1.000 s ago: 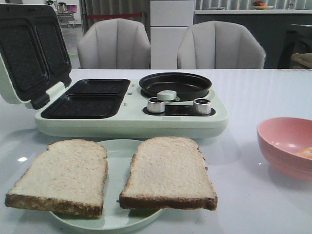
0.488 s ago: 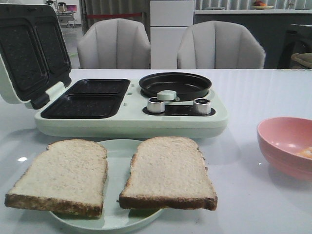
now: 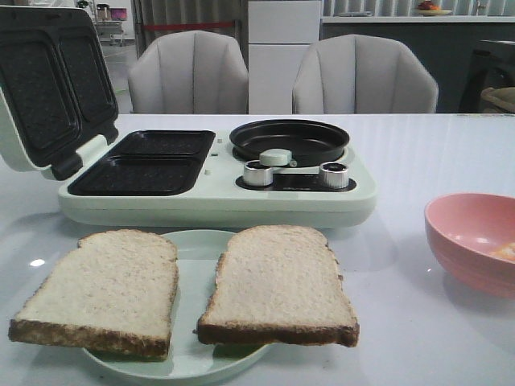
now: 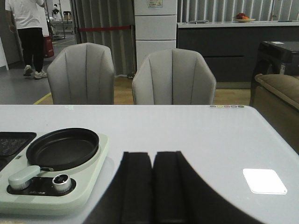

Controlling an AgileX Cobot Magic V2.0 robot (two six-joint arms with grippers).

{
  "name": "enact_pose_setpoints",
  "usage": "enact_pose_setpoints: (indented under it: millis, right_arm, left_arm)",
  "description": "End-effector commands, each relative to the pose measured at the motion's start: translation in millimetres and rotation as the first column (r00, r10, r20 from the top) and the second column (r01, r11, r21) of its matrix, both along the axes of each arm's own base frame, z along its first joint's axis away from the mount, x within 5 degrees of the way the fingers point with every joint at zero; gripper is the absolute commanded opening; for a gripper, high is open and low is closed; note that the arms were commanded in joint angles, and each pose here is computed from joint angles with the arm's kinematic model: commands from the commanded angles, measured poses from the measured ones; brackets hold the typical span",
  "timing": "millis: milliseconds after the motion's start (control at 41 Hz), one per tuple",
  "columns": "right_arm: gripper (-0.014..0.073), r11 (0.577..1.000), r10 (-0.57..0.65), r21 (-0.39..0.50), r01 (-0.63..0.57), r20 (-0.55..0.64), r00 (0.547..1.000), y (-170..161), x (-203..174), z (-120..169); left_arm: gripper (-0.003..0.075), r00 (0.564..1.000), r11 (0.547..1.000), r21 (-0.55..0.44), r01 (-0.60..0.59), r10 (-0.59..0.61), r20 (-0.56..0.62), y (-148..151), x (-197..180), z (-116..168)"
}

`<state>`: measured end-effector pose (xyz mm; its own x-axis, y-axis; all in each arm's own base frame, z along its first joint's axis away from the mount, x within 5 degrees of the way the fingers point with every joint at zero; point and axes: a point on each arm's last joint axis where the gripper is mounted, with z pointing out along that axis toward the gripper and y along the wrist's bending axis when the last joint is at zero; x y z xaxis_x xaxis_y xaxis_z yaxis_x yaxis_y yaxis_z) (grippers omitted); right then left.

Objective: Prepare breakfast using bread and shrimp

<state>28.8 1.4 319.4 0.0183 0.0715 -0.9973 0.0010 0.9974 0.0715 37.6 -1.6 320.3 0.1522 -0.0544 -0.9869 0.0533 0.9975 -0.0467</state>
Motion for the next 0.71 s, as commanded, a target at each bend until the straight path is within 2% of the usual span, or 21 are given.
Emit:
enact_pose_setpoints:
  millis: [0, 122, 244, 439, 610, 683]
  right_arm:
    - [0.0035, 1.0, 0.001, 0.005, -0.001, 0.017, 1.0, -0.1, 6.5, 30.6]
    - [0.0035, 1.0, 0.004, 0.006, -0.004, -0.072, 0.997, -0.2, 20.5, 41.5]
    - [0.0035, 1.0, -0.002, -0.005, 0.001, -0.183, 0.983, -1.2, 41.7, 34.5]
    - [0.0035, 0.999, -0.021, -0.041, 0.007, -0.365, 0.931, -3.7, 70.0, 14.9]
    - [0.0035, 0.999, -0.02, -0.039, 0.002, -0.465, 0.885, -4.1, 86.8, -2.6]
    - [0.0066, 0.999, -0.019, -0.038, 0.001, -0.493, 0.87, -4.3, 91.6, -6.2]
  left_arm:
    - [0.0101, 1.0, 1.0, -0.013, 0.011, -0.011, -0.009, -0.8, 6.9, 30.4]
    - [0.0101, 0.991, 0.999, -0.033, 0.019, -0.023, -0.133, -2.6, 25.2, 37.4]
    - [0.0101, 0.968, 0.999, -0.029, 0.016, -0.023, -0.249, -3.9, 47.1, 28.3]
    - [0.0101, 0.884, 1.0, -0.018, 0.013, -0.02, -0.467, -5.6, 74.5, 5.5]
    - [0.0102, 0.828, 1.0, -0.014, 0.011, -0.017, -0.56, -6.8, 95.3, -7.7]
    - [0.0102, 0.804, 1.0, -0.01, 0.011, -0.015, -0.594, -7.1, 103.0, -13.4]
